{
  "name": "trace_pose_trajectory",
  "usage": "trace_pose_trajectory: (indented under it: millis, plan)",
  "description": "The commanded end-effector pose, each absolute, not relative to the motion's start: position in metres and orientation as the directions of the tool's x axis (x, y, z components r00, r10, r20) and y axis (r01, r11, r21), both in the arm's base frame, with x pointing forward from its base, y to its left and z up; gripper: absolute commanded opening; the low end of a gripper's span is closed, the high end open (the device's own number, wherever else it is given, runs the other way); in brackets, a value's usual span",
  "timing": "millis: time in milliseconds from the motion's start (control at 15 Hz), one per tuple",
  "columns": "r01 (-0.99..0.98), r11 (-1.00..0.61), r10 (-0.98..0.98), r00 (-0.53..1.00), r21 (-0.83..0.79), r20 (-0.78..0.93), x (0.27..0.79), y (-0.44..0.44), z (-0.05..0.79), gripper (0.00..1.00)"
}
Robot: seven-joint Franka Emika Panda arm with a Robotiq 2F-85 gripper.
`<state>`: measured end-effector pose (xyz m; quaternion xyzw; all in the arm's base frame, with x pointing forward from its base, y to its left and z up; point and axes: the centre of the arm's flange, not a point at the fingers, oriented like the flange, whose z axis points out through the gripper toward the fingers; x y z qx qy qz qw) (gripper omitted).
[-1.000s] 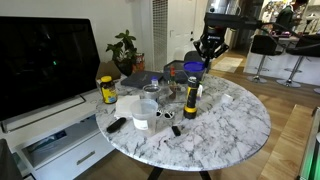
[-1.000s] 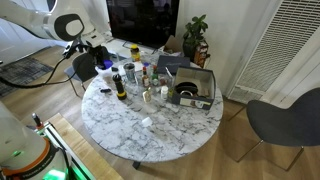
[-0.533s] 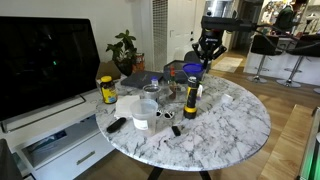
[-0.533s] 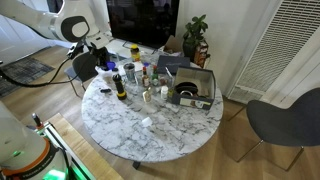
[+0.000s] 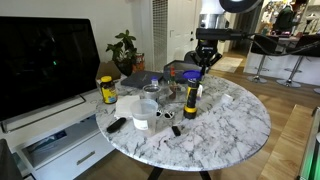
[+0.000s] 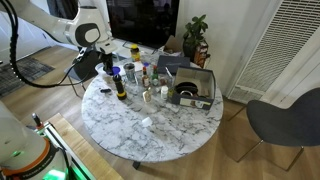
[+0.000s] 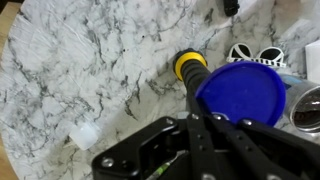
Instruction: Lift the blue lid and put on the torch
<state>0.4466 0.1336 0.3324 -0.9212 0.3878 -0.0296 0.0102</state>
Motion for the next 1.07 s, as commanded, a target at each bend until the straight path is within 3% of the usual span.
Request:
trace_pose_trajectory:
  millis: [0,1000]
  plan:
    - [-0.715,-0.698,-0.716,0.697,-0.033,0.044,0.458,0.128,0.321,0.00]
    - [-0.653,-0.758,-0.653,0.757,-0.001,0.019,0.460,0.118,0.301,0.00]
